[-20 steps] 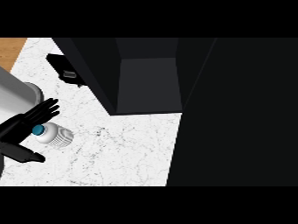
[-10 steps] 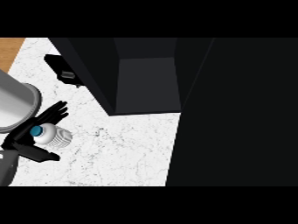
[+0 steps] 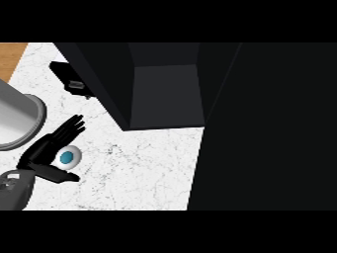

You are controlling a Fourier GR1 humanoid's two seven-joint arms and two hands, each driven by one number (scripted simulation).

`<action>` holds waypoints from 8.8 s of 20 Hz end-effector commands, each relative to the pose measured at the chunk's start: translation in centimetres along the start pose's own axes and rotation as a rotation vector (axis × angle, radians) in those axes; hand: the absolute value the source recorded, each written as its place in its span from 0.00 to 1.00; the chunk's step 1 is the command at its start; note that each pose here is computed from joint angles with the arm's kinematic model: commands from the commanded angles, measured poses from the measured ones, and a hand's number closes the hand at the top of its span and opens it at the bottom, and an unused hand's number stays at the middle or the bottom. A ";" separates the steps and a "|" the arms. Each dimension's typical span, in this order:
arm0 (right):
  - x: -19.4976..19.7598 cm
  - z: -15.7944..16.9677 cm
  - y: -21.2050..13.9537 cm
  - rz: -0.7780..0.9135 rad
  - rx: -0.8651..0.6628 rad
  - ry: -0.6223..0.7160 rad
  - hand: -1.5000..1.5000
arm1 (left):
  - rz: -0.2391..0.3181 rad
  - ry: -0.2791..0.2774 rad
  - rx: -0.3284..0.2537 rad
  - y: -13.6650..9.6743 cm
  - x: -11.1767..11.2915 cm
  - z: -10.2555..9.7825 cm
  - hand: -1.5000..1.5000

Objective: Pick up the bottled water, place it into the cabinet and close the cabinet

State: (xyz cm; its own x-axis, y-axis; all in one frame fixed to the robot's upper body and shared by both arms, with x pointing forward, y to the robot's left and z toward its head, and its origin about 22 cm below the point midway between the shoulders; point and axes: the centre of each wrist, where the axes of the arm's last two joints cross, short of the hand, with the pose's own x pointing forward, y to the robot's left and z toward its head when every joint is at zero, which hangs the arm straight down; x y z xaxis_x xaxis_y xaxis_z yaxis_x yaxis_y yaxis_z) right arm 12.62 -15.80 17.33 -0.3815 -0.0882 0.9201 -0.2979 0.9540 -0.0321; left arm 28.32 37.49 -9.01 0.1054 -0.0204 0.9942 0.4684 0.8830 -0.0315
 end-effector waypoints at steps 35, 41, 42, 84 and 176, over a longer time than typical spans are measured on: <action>1.4 1.4 0.1 0.051 -0.064 0.000 0.00 | 0.074 -0.454 0.333 -18.1 4.4 -12.7 1.00; 1.4 2.8 0.0 0.039 -0.033 0.006 0.00 | 0.074 -0.447 0.350 -20.2 7.2 -14.3 1.00; 0.3 1.4 0.4 0.025 -0.078 -0.012 0.00 | 0.089 -0.434 0.340 -20.6 8.1 -14.0 1.00; 0.8 4.5 -1.1 0.005 -0.010 -0.005 0.00 | -0.296 -0.281 0.720 -18.7 13.8 -24.5 1.00; -0.3 -7.8 9.8 0.078 0.260 0.107 1.00 | 0.148 -0.484 0.373 -11.3 10.5 6.5 1.00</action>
State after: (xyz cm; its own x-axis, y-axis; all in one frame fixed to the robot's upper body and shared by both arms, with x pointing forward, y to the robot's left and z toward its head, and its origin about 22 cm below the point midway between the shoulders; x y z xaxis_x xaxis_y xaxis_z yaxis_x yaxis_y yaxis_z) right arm 12.80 -8.65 18.49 -0.3511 0.0841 0.9326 -0.5341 0.8001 -0.2732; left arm 18.42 28.56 1.77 -0.2929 0.2571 0.9210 0.1248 0.9652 -0.2297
